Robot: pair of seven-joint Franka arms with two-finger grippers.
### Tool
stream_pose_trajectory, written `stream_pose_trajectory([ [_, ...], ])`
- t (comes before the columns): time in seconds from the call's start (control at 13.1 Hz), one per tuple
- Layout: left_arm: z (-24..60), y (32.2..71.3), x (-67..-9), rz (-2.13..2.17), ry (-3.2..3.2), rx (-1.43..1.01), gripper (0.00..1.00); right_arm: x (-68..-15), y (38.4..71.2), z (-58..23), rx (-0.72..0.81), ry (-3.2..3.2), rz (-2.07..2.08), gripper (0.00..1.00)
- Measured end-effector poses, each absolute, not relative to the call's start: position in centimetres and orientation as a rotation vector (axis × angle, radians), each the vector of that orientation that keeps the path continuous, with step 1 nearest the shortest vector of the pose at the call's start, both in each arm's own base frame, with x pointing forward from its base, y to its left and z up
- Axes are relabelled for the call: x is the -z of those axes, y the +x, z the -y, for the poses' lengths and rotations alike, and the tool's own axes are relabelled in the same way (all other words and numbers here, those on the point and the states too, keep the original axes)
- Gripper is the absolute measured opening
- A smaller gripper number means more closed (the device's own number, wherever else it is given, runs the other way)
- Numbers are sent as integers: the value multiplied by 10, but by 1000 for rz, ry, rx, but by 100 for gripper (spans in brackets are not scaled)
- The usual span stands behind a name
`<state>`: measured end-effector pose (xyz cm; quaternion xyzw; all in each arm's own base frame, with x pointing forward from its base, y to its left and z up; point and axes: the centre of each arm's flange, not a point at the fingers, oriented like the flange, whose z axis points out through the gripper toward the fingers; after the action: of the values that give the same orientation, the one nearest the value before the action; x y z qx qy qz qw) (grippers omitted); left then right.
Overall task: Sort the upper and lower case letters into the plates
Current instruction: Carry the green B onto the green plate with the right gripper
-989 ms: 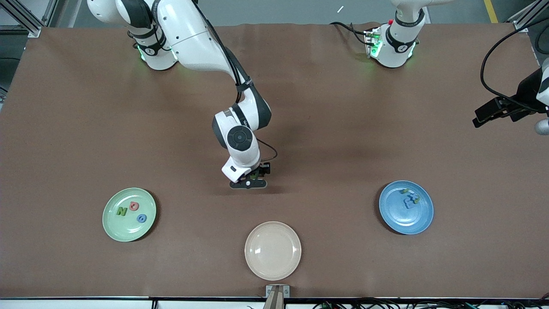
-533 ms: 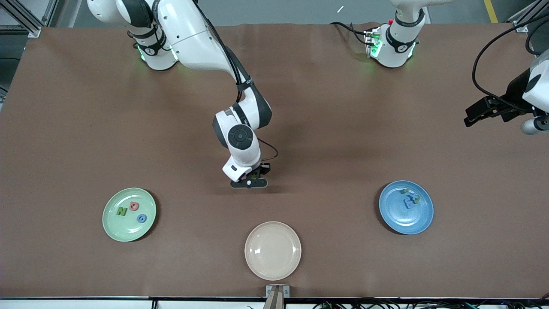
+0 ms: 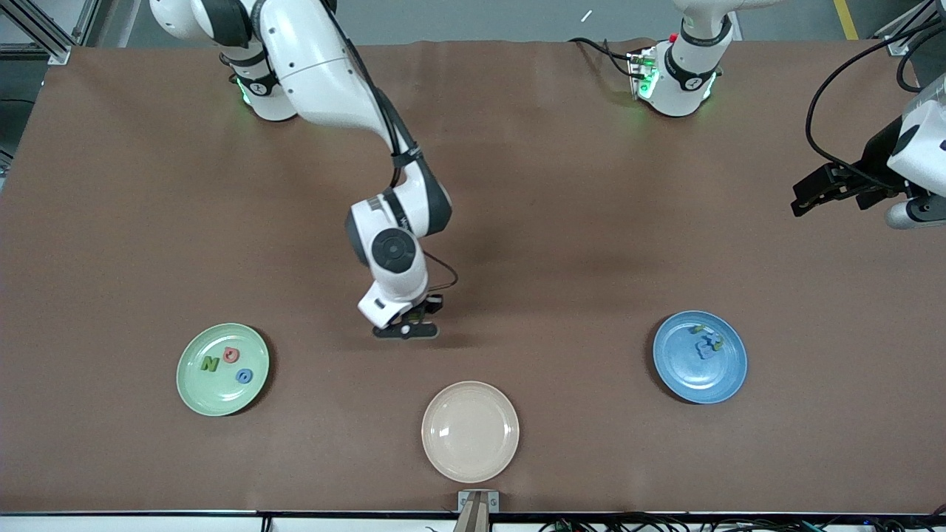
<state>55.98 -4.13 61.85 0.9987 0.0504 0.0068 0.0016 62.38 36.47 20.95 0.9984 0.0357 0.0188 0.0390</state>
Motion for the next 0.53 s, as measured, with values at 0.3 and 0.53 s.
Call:
stream_pose_trajectory([
  [0.3,39,560,-618,-165,3134,-21,100,-240,700,-220,-32,3049,-233,35],
  [0.53,38,561,-618,-166,3133,-32,100,-250,728,-127,-37,3033,-356,35],
])
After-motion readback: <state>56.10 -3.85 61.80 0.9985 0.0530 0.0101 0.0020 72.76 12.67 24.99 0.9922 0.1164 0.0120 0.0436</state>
